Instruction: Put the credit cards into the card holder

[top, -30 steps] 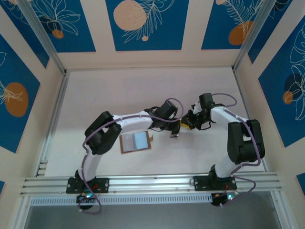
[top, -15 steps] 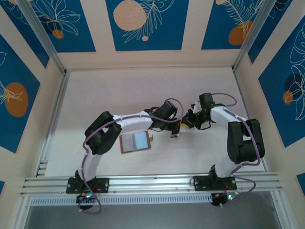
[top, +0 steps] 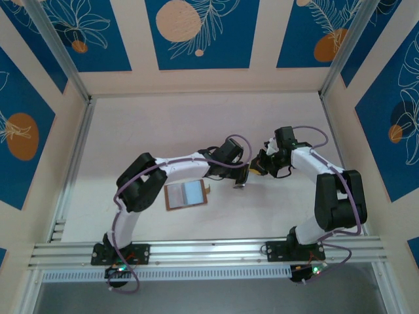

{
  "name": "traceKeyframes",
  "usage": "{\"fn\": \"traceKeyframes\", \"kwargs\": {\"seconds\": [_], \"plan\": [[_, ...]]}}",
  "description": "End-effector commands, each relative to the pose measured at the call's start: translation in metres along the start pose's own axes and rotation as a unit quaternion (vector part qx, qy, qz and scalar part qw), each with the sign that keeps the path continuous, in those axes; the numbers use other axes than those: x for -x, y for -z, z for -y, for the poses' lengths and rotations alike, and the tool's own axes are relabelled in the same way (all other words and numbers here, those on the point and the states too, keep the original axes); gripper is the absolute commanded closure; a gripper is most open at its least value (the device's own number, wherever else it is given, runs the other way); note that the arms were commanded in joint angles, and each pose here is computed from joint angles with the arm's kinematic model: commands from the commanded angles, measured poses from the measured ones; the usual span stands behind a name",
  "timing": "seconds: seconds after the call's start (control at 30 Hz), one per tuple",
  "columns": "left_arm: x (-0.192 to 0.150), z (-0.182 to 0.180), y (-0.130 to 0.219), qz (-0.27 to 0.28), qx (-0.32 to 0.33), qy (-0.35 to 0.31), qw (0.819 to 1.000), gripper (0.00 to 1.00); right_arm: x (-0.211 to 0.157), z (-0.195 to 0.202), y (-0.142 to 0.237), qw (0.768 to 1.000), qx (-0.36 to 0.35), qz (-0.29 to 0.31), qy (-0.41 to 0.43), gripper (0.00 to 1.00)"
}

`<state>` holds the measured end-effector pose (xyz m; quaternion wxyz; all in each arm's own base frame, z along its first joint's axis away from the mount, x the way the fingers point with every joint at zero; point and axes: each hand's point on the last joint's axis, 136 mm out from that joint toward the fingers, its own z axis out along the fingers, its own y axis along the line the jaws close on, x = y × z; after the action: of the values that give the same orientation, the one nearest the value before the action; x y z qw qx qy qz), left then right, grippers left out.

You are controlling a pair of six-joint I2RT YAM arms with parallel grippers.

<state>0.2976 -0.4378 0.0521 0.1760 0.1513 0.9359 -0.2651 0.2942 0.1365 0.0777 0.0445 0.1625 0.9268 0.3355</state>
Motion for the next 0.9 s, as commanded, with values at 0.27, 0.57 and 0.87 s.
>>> {"fn": "traceKeyframes", "kwargs": {"seconds": [0.27, 0.57, 0.87], "plan": [[-0.022, -0.02, -0.014, -0.038, 0.057, -0.022, 0.997, 0.83, -0.005, -0.004, 0.008, 1.0, 0.001, 0.003, 0.005, 0.97], [-0.033, -0.027, -0.023, -0.045, 0.09, -0.043, 0.994, 0.84, -0.006, -0.002, 0.008, 1.0, -0.003, 0.002, 0.003, 0.89], [-0.036, -0.029, -0.026, -0.047, 0.096, -0.044, 0.993, 0.84, -0.008, 0.002, 0.01, 1.0, -0.013, 0.004, 0.004, 0.77]]}}
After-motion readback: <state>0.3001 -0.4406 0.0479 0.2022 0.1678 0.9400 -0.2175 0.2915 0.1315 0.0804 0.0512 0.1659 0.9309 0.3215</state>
